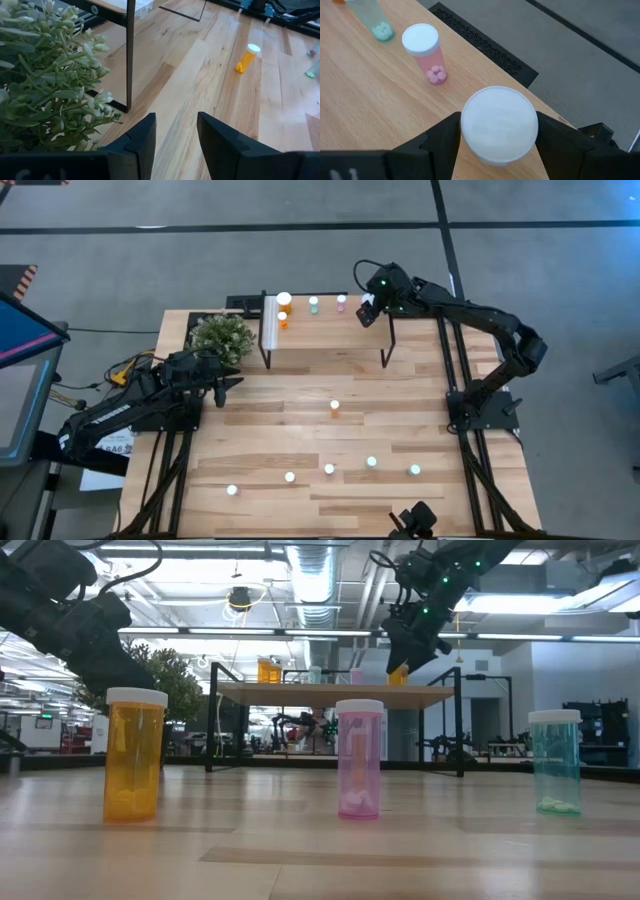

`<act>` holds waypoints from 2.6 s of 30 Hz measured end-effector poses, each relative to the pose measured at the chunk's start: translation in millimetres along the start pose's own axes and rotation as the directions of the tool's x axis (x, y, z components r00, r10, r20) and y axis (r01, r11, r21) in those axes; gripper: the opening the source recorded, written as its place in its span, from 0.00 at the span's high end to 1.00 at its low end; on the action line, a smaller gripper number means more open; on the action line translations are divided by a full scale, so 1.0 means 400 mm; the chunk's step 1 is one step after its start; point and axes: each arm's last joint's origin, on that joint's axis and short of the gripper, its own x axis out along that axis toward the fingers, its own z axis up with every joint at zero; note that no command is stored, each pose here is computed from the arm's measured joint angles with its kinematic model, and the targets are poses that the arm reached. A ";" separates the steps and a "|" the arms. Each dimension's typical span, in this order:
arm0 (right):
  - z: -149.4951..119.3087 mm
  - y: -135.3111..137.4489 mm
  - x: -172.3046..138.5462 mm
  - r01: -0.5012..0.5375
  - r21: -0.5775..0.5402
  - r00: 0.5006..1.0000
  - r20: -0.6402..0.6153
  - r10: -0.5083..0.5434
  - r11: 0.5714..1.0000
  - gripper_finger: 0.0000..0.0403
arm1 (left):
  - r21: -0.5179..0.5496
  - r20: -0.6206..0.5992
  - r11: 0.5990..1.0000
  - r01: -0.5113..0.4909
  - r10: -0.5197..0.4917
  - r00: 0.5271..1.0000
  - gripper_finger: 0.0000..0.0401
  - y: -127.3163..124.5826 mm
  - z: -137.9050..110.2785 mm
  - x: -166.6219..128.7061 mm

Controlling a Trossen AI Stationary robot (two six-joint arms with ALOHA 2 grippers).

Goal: Pick and place medicine bottles onto shelf by color
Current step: Put the big orange pill bottle on the shelf, then put the small top orange pill bottle on the shelf

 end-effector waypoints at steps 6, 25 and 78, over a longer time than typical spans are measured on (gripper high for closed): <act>0.000 0.001 0.000 -0.002 -0.001 1.000 0.000 0.002 1.000 0.23 | 0.000 0.000 1.000 0.000 0.000 1.000 0.68 0.000 0.000 0.000; 0.013 0.062 -0.164 -0.078 -0.091 0.990 0.106 0.087 0.993 0.13 | 0.000 0.000 1.000 0.001 -0.001 1.000 0.68 0.000 0.000 0.000; -0.471 0.438 -0.223 -0.529 -0.320 0.508 0.622 0.595 0.786 0.13 | 0.001 0.011 1.000 -0.014 0.014 1.000 0.68 0.001 0.002 0.000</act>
